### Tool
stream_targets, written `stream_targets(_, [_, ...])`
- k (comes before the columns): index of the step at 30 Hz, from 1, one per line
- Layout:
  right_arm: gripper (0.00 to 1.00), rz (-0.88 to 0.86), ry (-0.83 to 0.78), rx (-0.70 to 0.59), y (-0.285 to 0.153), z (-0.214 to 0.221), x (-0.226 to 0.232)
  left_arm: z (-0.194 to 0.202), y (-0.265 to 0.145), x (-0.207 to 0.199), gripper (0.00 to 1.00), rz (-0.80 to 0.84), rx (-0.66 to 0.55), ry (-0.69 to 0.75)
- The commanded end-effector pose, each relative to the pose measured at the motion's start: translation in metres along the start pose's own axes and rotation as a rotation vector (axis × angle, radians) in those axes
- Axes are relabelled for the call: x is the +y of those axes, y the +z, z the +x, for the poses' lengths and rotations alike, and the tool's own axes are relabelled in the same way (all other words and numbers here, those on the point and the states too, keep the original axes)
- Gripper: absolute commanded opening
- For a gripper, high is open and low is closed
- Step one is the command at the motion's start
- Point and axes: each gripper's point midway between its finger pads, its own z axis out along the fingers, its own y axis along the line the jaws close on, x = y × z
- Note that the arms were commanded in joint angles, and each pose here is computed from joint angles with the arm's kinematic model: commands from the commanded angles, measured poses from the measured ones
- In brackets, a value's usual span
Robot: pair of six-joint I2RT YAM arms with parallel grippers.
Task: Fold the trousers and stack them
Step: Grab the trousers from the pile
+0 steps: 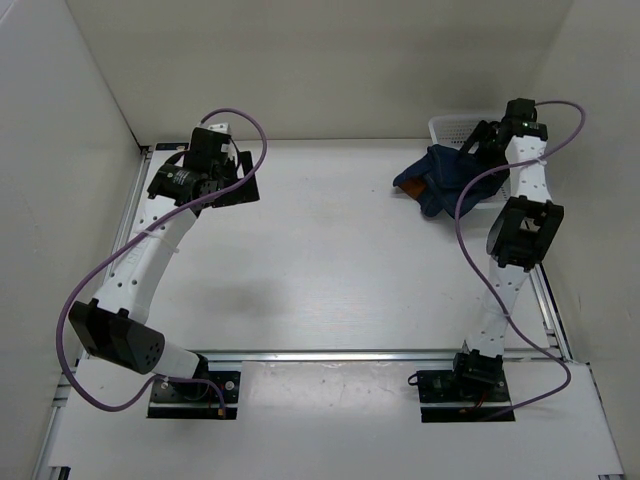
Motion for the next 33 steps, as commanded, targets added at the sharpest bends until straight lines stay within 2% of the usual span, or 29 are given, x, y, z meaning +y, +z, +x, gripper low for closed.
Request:
stream_targets(1, [0.99, -0.076, 0.046, -0.081, -0.026, -0.033, 0.018, -0.011, -0.010, 0.017, 1.00, -0.091, -0.059, -0.036])
stream_targets(5, [0.99, -0.102, 0.115, -0.017, 0.020, -0.024, 0.010, -0.015, -0.011, 0.026, 1.00, -0.135, -0.085, -0.039])
stream_targets(9, [0.99, -0.120, 0.143, 0.005, 0.048, -0.018, 0.007, -0.011, 0.000, 0.027, 1.00, -0.155, -0.060, -0.031])
stream_targets(10, [0.95, -0.122, 0.153, 0.017, 0.053, -0.016, 0.002, -0.009, 0.004, 0.027, 1.00, -0.159, -0.050, -0.028])
stream_targets(12, [0.80, -0.154, 0.145, 0.004, 0.053, -0.021, 0.008, -0.008, 0.007, 0.027, 1.00, -0.162, -0.042, -0.026])
stream_targets(13, [0.58, -0.163, 0.146, 0.011, 0.057, -0.017, 0.008, -0.008, 0.007, 0.027, 1.00, -0.162, -0.042, -0.026])
stream_targets(14, [0.40, -0.170, 0.141, -0.003, 0.054, -0.021, 0.010, -0.006, 0.011, 0.027, 1.00, -0.166, -0.031, -0.023])
stream_targets(16, [0.33, -0.178, 0.136, -0.019, 0.047, -0.025, 0.013, -0.009, 0.010, 0.026, 1.00, -0.163, -0.039, -0.025])
stream_targets(17, [0.33, -0.160, 0.141, -0.014, 0.048, -0.021, 0.009, -0.008, 0.013, 0.026, 1.00, -0.166, -0.031, -0.023])
stream_targets(18, [0.37, -0.142, 0.141, -0.023, 0.049, -0.023, 0.006, -0.008, 0.013, 0.026, 1.00, -0.166, -0.031, -0.023])
stream_targets(19, [0.50, -0.119, 0.143, -0.034, 0.046, -0.024, 0.002, -0.008, 0.013, 0.026, 1.00, -0.166, -0.031, -0.023])
stream_targets(20, [0.73, -0.097, 0.142, -0.057, 0.042, -0.029, 0.000, -0.008, 0.013, 0.026, 1.00, -0.166, -0.031, -0.023])
stream_targets(22, [0.92, -0.036, 0.148, -0.067, 0.050, -0.028, -0.013, -0.008, 0.013, 0.026, 1.00, -0.166, -0.031, -0.023])
stream_targets(28, [1.00, 0.044, 0.179, -0.021, 0.080, -0.012, -0.040, -0.005, 0.014, 0.026, 1.00, -0.170, -0.022, -0.020])
stream_targets(32, [1.00, 0.041, 0.196, 0.026, 0.098, 0.003, -0.045, -0.007, 0.016, 0.026, 1.00, -0.169, -0.023, -0.011])
stream_targets(33, [0.93, 0.023, 0.195, 0.025, 0.098, 0.002, -0.041, -0.009, 0.018, 0.025, 1.00, -0.170, -0.022, -0.011])
